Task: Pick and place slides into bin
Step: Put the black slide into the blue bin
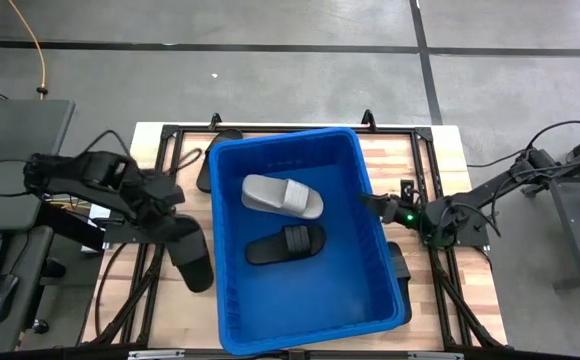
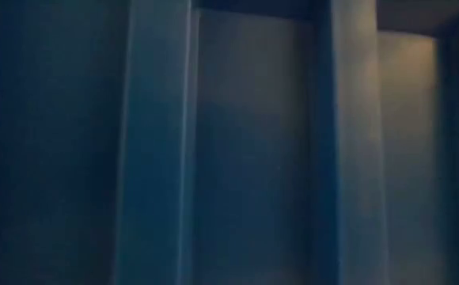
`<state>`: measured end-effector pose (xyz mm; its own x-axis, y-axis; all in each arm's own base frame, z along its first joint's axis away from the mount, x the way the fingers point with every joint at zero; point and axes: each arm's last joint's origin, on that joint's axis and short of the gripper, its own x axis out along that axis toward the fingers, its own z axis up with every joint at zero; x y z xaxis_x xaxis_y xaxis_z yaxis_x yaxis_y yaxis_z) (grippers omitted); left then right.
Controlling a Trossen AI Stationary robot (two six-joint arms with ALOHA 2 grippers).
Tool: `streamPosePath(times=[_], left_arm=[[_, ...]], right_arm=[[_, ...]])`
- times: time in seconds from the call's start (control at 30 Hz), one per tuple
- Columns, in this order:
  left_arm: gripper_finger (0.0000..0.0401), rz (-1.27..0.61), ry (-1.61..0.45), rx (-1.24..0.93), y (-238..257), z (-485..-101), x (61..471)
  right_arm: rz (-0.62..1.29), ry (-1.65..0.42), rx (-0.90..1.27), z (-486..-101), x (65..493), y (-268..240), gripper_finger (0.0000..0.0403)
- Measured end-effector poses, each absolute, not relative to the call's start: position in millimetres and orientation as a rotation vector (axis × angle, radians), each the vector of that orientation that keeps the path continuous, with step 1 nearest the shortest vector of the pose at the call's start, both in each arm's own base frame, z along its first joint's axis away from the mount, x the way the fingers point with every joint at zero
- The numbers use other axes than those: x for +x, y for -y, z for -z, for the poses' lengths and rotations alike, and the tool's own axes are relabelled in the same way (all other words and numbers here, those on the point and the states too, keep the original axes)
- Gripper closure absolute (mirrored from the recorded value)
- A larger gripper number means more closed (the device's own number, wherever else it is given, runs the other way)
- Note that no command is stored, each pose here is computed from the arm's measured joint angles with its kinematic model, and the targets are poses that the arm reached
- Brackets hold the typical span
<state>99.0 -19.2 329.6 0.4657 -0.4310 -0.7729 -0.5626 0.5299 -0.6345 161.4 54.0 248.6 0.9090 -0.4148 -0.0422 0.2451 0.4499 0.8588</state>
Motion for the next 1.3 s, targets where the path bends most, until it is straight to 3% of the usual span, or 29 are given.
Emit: streamPosePath(times=[0.47,0.7,0.9,1.1,1.3], left_arm=[[0.0401,0.089,-1.025,-1.056,18.8,-399.2,66.2],[0.0401,0.106,-0.927,-1.007,17.2,-421.3,61.8],[0.0401,0.201,-0.930,-0.993,19.8,-427.2,71.9],[0.0401,0.261,-0.942,-0.945,22.5,-427.2,93.6],[0.0401,0.369,-0.925,-0.869,26.5,-427.1,126.0]], right_arm=[[0.139,0.134,1.346,-256.8,163.3,-60.7,0.0205],[-0.010,0.155,1.392,-287.2,164.4,-63.9,0.0206],[-0.143,0.037,1.434,-317.4,165.0,-68.8,0.0206],[-0.126,-0.029,1.365,-350.3,166.8,-70.1,0.0206],[0.013,-0.153,1.295,-378.1,182.7,-71.9,0.0206]])
